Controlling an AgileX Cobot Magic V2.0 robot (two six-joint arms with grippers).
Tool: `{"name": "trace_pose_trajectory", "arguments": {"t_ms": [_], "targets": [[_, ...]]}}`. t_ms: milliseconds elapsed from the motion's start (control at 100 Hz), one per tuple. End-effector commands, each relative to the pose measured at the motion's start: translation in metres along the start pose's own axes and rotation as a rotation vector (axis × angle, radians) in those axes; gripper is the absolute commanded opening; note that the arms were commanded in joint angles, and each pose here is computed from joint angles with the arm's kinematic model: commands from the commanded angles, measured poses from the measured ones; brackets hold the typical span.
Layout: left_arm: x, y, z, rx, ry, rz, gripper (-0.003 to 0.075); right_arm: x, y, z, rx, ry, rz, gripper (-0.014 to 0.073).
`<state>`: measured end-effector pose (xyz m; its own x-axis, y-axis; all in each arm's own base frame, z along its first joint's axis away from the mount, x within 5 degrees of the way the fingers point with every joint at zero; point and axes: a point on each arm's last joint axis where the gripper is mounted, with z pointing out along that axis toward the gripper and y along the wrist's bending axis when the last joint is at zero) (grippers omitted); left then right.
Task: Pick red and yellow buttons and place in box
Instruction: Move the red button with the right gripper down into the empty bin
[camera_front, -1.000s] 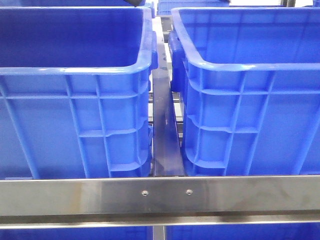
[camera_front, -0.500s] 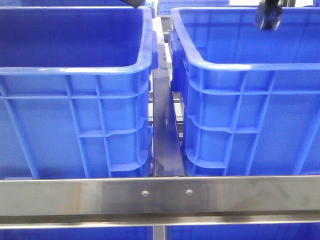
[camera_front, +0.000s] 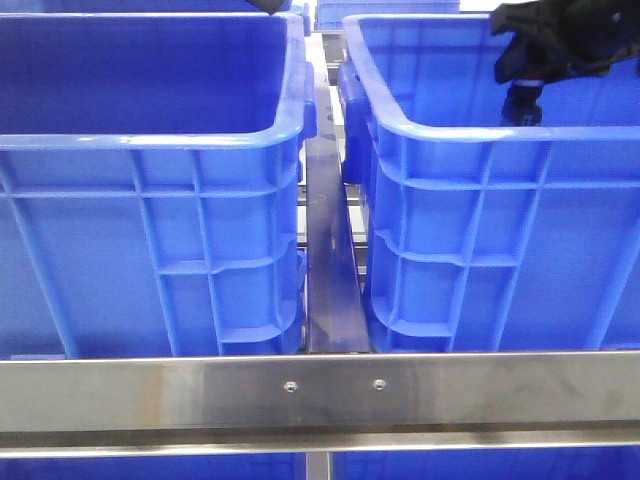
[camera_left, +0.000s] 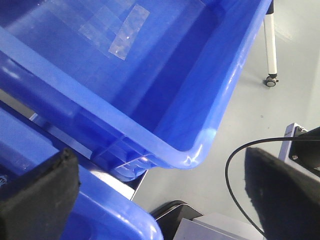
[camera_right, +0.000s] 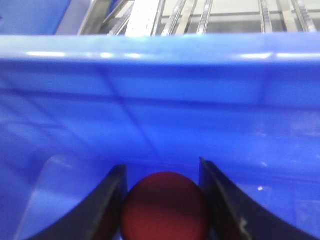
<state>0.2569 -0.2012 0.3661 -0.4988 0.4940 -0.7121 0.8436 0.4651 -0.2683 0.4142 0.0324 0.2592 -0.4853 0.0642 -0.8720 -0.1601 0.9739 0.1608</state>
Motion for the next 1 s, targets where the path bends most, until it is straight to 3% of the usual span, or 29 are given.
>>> {"name": "trace_pose_trajectory", "arguments": {"t_ms": [0, 640, 990], "targets": [[-0.014, -0.016, -0.02, 0.009, -0.108, 0.02, 0.0617, -0.023, 0.003, -0.007, -0.007, -0.073, 0.001, 0.0244], [-0.014, -0.015, -0.02, 0.002, -0.103, 0.025, 0.0617, -0.011, -0.003, 0.025, -0.016, -0.03, 0.044, 0.0248], [-0.013, -0.015, -0.02, 0.001, -0.102, 0.026, 0.0617, -0.011, -0.001, 0.024, -0.035, -0.026, 0.043, 0.0427]]}}
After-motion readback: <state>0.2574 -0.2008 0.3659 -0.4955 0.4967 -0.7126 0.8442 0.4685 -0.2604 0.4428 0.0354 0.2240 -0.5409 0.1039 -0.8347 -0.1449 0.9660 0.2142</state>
